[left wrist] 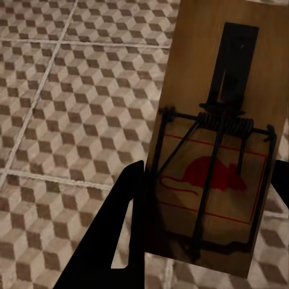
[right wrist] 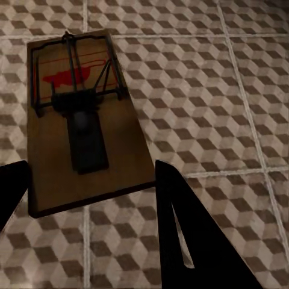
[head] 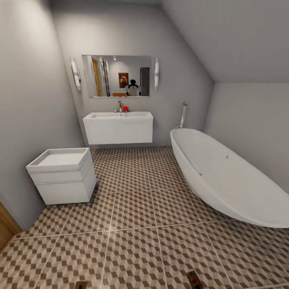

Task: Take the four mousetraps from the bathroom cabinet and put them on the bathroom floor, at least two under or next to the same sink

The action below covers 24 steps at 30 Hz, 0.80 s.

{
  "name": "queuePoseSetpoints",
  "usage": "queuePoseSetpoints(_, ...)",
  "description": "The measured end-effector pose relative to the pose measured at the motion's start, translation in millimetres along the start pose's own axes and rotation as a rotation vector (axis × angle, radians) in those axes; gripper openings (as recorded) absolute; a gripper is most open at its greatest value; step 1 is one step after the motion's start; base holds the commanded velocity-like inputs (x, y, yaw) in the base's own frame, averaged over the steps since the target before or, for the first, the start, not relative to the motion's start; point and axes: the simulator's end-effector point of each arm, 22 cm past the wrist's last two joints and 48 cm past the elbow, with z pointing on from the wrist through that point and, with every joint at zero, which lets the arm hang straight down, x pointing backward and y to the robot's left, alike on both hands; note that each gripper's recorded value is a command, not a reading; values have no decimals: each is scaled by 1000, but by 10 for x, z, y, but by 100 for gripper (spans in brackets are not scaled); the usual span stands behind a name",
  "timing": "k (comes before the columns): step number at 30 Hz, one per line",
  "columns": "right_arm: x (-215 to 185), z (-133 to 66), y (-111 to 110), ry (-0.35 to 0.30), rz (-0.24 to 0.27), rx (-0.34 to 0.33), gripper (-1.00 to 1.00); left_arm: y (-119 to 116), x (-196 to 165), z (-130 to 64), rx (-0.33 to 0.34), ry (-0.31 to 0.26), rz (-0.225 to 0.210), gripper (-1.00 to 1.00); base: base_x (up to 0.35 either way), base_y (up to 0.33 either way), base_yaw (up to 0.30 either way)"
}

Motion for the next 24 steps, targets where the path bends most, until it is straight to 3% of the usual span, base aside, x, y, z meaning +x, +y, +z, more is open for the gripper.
queuePoseSetpoints(15,-1,0,-1,0,-1,0,-100,-1,0,0,0,0,0,-100,332,-1,18)
queuePoseSetpoints(24,-2,1,2,0,-1,-1,-100,0,1,0,0,0,0,-100,321,-112,159)
